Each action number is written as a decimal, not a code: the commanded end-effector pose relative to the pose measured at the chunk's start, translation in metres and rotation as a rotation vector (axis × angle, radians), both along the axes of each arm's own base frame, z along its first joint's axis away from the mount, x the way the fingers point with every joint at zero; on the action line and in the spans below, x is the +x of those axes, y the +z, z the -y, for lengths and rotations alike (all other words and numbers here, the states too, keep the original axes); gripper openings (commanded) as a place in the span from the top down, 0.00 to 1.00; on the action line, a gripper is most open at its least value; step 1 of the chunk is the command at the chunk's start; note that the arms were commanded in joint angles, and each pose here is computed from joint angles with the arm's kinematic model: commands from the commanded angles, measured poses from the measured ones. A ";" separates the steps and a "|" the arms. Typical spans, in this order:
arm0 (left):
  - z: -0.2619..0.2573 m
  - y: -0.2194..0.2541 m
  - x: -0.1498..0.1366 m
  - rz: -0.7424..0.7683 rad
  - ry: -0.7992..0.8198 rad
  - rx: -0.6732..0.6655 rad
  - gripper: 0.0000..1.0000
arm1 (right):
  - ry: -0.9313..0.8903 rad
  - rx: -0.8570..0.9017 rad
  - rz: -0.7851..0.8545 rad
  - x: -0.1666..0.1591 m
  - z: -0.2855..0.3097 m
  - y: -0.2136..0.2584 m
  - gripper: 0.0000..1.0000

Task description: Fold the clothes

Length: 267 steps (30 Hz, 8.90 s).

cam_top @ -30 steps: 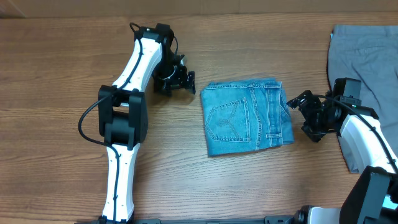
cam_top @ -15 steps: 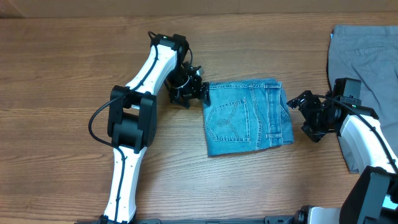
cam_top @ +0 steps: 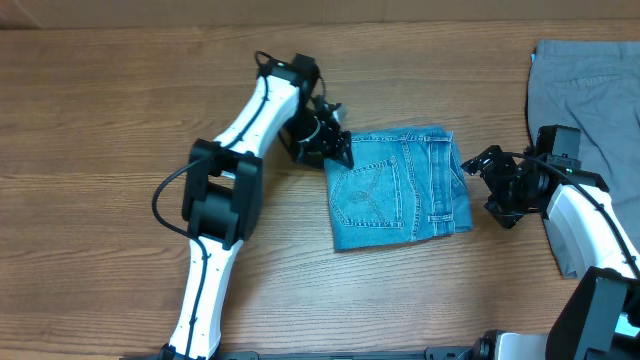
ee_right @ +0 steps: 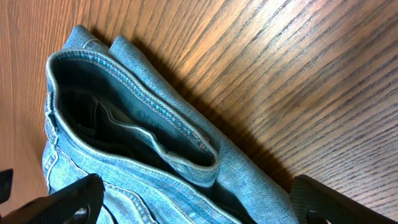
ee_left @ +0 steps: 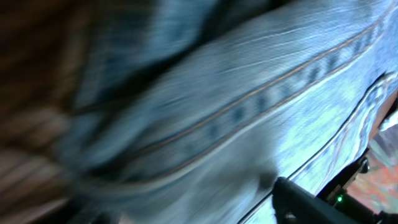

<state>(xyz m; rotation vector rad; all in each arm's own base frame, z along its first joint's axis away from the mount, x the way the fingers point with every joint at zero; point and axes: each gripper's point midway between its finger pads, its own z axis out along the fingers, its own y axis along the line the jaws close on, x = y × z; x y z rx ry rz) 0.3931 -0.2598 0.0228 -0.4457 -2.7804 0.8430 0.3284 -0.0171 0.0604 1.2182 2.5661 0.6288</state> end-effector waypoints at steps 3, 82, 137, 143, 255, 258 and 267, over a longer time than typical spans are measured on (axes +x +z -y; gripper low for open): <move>0.015 -0.005 0.000 0.010 0.004 -0.011 0.59 | -0.010 -0.006 0.049 0.010 0.003 0.015 0.00; -0.521 -0.020 0.080 0.015 1.710 0.560 0.00 | -0.010 -0.006 0.049 0.011 0.003 0.015 0.00; -0.225 0.290 0.033 0.611 0.675 0.216 0.00 | 0.208 0.011 0.427 -0.093 -0.049 0.163 0.00; -0.225 0.290 0.033 0.611 0.675 0.216 0.00 | 0.167 -0.051 0.342 -0.094 -0.035 0.146 0.00; -0.249 0.292 -0.064 0.825 0.733 0.329 0.00 | 0.266 -0.662 1.237 -0.083 -0.042 0.111 0.00; -0.250 0.275 -0.090 0.950 0.743 0.297 0.00 | 0.266 -0.662 1.237 -0.083 -0.042 0.111 0.00; -0.251 0.221 -0.137 1.377 0.681 0.237 0.00 | 0.266 -0.662 1.237 -0.083 -0.042 0.111 0.00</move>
